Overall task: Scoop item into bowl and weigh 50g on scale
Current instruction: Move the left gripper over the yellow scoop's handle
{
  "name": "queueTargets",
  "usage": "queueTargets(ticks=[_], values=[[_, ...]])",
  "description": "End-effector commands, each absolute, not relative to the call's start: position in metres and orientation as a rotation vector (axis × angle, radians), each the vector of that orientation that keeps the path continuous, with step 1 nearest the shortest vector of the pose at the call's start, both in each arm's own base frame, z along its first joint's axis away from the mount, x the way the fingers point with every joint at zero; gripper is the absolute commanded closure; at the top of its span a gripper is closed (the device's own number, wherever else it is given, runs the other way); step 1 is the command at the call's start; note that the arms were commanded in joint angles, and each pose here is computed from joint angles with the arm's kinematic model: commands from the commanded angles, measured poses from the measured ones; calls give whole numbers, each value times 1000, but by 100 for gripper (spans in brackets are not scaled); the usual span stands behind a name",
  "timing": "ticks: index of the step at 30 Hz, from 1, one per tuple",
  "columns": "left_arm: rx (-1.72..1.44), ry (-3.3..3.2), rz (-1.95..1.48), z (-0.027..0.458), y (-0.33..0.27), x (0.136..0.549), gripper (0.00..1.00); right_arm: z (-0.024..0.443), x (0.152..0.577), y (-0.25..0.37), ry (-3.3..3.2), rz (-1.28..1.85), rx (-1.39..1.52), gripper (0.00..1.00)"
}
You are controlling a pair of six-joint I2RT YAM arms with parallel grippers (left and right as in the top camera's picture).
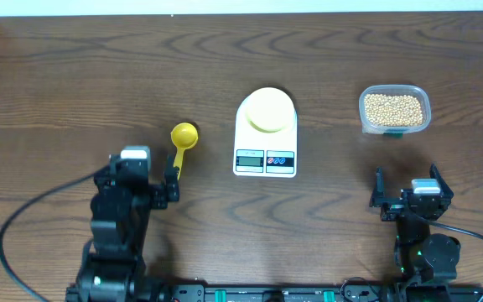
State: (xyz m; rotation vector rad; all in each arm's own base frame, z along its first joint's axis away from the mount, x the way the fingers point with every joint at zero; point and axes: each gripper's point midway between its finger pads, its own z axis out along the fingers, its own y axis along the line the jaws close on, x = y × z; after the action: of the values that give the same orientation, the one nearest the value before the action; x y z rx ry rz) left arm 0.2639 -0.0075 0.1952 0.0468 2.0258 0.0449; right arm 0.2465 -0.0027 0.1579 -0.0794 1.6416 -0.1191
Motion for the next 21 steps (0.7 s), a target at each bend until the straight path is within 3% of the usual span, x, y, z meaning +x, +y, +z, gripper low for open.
queueTargets(ticks=[1,21], values=[[41,2061,65,206,-6,274,2,158,246,-2,1639,-131,-91,1],[-7,2523,109,202,10,348,2,158,246,-2,1639,-131,-91,1]])
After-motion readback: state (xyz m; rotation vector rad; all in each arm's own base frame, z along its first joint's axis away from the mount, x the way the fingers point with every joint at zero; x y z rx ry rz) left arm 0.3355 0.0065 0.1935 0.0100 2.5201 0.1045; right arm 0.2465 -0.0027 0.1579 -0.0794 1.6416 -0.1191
